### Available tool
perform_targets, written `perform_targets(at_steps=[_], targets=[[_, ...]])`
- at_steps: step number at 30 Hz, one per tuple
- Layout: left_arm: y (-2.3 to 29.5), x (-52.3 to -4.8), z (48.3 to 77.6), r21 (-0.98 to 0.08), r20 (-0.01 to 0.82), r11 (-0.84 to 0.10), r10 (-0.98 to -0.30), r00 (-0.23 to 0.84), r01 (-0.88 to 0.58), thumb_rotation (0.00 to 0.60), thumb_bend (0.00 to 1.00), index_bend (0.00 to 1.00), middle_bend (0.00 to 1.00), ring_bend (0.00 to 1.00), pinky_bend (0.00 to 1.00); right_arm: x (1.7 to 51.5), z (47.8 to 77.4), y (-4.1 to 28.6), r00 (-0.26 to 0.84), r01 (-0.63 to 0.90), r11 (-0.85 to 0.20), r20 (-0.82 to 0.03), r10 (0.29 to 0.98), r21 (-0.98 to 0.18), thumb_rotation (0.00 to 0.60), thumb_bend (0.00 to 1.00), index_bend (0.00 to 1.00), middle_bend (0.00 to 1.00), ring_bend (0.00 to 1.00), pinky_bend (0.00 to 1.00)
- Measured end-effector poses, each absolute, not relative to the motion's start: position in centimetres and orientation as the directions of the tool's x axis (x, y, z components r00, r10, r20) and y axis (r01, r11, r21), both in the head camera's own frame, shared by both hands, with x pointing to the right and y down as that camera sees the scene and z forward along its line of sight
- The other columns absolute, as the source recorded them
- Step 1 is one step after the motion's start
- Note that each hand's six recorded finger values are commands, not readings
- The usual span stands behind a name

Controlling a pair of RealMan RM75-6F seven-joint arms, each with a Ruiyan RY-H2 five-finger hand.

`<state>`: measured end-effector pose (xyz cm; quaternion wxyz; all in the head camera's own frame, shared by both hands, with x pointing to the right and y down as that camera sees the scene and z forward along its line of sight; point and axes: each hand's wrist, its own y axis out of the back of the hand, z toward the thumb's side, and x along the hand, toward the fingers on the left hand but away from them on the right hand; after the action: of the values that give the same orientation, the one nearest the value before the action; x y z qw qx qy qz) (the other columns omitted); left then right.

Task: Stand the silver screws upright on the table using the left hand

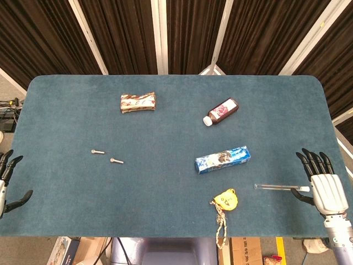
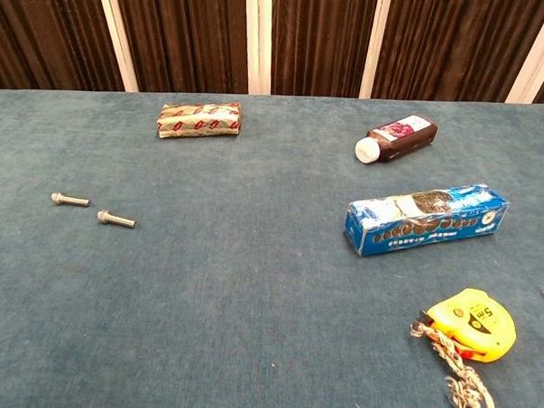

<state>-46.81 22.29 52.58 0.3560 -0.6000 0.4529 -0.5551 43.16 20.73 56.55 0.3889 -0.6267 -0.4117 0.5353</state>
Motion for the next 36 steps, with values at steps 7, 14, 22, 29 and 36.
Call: perform_targets(at_steps=[7,14,22,29,36], targets=[[21.9,-46.3,53.7,-0.923,0.364,-0.360,-0.932,-0.005,-0.137,0.600,0.34,0.17,0.00,0.00,0.00,43.7,56.7,20.7,0.070,0.105,-0.364,-0.358,0.931,-0.926,0.600,0.17,0.11,0.09,0.10,0.00],[20.3,-45.4,55.4,-0.907,0.413,-0.415,-0.910,0.043,-0.069,0.600,0.34,0.20,0.00,0.00,0.00,43.9,56.5,20.7,0.059,0.105,-0.360,-0.355,0.933,-0.927,0.600,0.17,0.11,0.09,0.10,0.00],[15.4,-42.3,56.9,-0.887,0.460,-0.445,-0.873,0.162,0.120,0.600,0.36,0.23,0.00,0.00,0.00,43.8,56.9,20.7,0.049,0.089,-0.367,-0.364,0.930,-0.926,0.600,0.17,0.11,0.09,0.10,0.00],[11.7,-37.8,60.0,-0.813,0.577,-0.515,-0.777,0.252,0.271,0.600,0.37,0.24,0.00,0.00,0.00,43.7,57.0,20.9,0.038,0.068,-0.365,-0.364,0.931,-0.928,0.600,0.17,0.11,0.09,0.10,0.00],[10.0,-32.5,64.0,-0.738,0.675,-0.615,-0.678,0.292,0.277,0.600,0.39,0.29,0.01,0.00,0.00,44.0,56.4,20.9,0.022,0.068,-0.345,-0.345,0.938,-0.936,0.600,0.17,0.11,0.09,0.10,0.00]])
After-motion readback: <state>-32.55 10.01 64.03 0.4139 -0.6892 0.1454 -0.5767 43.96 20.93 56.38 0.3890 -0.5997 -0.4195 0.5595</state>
